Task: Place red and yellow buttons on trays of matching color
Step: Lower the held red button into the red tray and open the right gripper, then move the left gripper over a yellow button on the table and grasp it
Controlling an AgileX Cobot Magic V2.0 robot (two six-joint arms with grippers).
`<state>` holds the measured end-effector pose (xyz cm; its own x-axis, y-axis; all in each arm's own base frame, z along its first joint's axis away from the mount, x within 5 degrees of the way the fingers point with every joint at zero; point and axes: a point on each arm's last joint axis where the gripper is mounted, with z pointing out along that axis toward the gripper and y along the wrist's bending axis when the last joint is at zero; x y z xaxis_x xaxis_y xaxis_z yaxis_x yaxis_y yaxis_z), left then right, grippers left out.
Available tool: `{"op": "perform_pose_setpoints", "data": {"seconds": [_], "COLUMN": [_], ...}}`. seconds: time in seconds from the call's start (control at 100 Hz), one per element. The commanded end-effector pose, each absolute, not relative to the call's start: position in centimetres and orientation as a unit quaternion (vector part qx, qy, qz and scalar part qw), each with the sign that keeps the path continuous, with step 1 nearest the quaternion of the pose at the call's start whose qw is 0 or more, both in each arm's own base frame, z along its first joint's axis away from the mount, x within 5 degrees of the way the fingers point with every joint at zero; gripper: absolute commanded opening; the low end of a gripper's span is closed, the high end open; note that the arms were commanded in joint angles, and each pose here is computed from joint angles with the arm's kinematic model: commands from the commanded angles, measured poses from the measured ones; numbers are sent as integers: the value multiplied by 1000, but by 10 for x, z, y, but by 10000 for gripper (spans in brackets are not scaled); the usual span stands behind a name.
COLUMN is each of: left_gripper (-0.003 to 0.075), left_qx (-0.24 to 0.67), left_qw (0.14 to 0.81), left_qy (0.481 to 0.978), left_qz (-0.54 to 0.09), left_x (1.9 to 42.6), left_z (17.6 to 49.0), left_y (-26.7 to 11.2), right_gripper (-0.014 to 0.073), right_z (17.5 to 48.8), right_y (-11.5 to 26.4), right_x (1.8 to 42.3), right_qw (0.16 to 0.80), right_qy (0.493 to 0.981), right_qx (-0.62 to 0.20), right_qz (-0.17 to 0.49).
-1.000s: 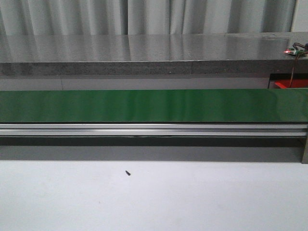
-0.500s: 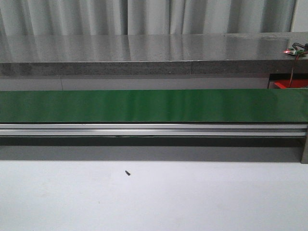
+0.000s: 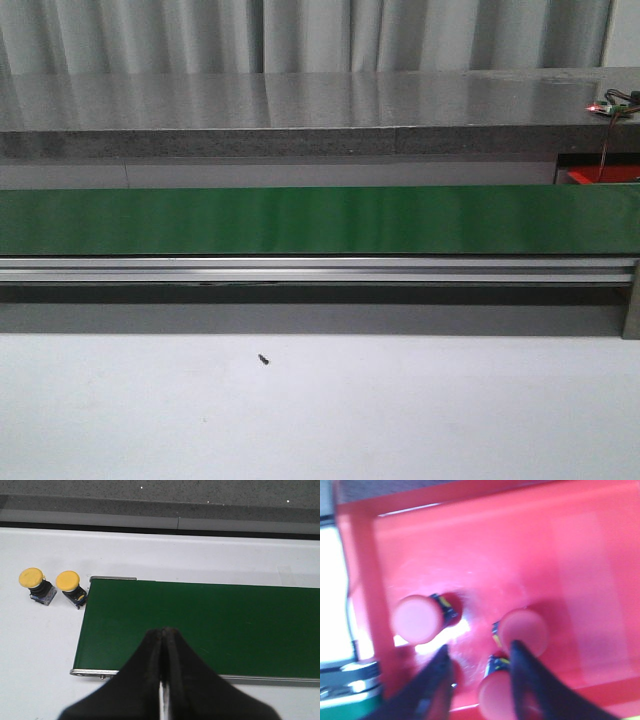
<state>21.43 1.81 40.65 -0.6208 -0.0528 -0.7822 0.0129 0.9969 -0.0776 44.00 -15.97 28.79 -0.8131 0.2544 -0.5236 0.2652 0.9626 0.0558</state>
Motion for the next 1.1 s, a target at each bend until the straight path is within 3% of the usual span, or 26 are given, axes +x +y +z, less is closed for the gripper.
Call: {"op": "perform_pose_setpoints", "data": {"seconds": [0.0, 0.19, 0.67, 1.09], "left_gripper": [-20, -20, -20, -20], "left_qx": [-13, -14, -14, -14], "left_qw": [487, 493, 495, 493], "left_qy": [873, 869, 868, 869], "left_qz": [-40, -38, -38, -42], "left_x": [212, 211, 211, 210], "left_z": [424, 426, 427, 427], "left_y": [16, 16, 16, 15], "right_gripper": [106, -113, -106, -106], "right_z": [346, 373, 401, 392], "right_y": [-145, -122, -50, -32], "right_x": [426, 410, 346, 253], "right_qw": [346, 373, 411, 445], "right_qy": [930, 922, 911, 895], "right_qx": [126, 106, 44, 43], "right_qz": [-10, -9, 10, 5]}}
